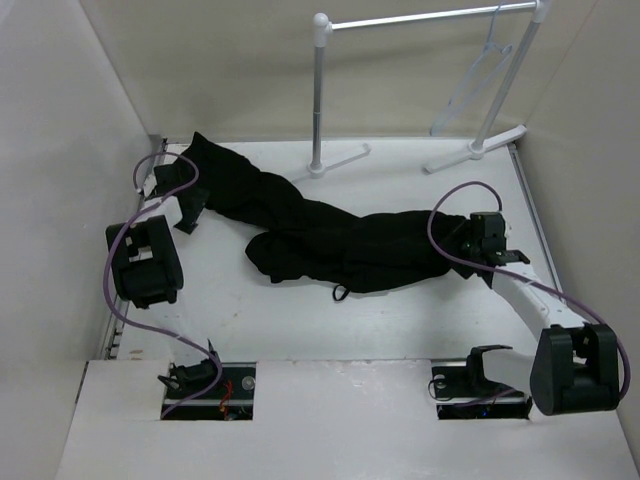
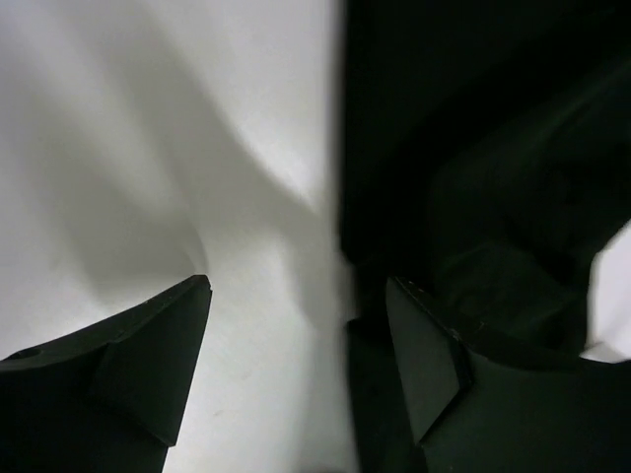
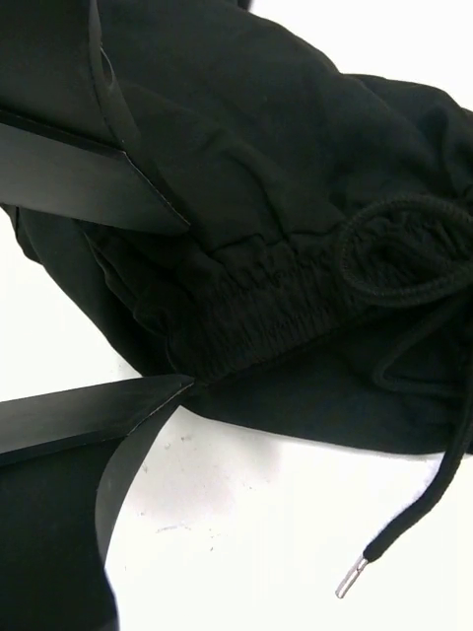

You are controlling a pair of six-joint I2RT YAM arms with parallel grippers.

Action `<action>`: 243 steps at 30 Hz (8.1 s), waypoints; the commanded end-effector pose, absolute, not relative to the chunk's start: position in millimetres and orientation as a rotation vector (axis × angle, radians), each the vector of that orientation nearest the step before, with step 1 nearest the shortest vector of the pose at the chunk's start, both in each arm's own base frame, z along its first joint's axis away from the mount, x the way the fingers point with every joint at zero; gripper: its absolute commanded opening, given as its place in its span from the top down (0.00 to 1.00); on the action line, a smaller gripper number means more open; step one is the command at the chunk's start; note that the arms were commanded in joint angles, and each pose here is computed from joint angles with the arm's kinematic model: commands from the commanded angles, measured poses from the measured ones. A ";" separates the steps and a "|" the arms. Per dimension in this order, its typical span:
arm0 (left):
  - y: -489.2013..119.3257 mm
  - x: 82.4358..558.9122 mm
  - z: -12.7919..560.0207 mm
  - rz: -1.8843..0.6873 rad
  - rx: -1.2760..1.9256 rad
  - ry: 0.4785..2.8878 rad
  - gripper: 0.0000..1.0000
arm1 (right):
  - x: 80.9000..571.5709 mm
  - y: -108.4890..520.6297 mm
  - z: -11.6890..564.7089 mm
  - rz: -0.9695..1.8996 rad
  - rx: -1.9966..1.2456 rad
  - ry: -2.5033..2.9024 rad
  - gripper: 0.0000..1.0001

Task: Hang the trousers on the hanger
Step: Flatten out the trousers at the center of the board.

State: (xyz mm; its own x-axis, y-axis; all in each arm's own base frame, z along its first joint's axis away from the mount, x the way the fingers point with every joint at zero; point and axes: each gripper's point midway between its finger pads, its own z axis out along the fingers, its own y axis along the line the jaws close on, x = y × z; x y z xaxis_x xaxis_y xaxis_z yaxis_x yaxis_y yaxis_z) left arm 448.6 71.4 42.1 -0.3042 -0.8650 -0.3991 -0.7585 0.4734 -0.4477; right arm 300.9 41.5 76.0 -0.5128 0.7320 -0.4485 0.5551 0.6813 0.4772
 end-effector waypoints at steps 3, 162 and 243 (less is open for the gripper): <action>67.5 495.5 56.0 -0.340 -1.308 2.035 0.30 | 308.1 28.4 79.2 0.321 1.022 2.201 0.34; -67.9 263.3 47.6 0.098 -0.711 2.510 0.71 | 306.5 11.0 99.7 0.364 1.096 2.048 0.89; 106.4 330.5 61.6 0.072 -1.493 2.013 1.00 | 347.0 -63.0 50.9 0.176 1.287 2.024 0.50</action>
State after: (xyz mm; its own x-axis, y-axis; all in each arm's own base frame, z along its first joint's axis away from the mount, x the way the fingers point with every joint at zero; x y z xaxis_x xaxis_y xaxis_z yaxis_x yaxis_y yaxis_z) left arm 341.5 99.8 51.9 -0.2002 -0.8535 -0.4811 -0.8611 0.3875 -0.3292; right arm 305.2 -51.2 35.7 -0.2943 0.8477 -0.4414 0.7789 0.4803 0.4032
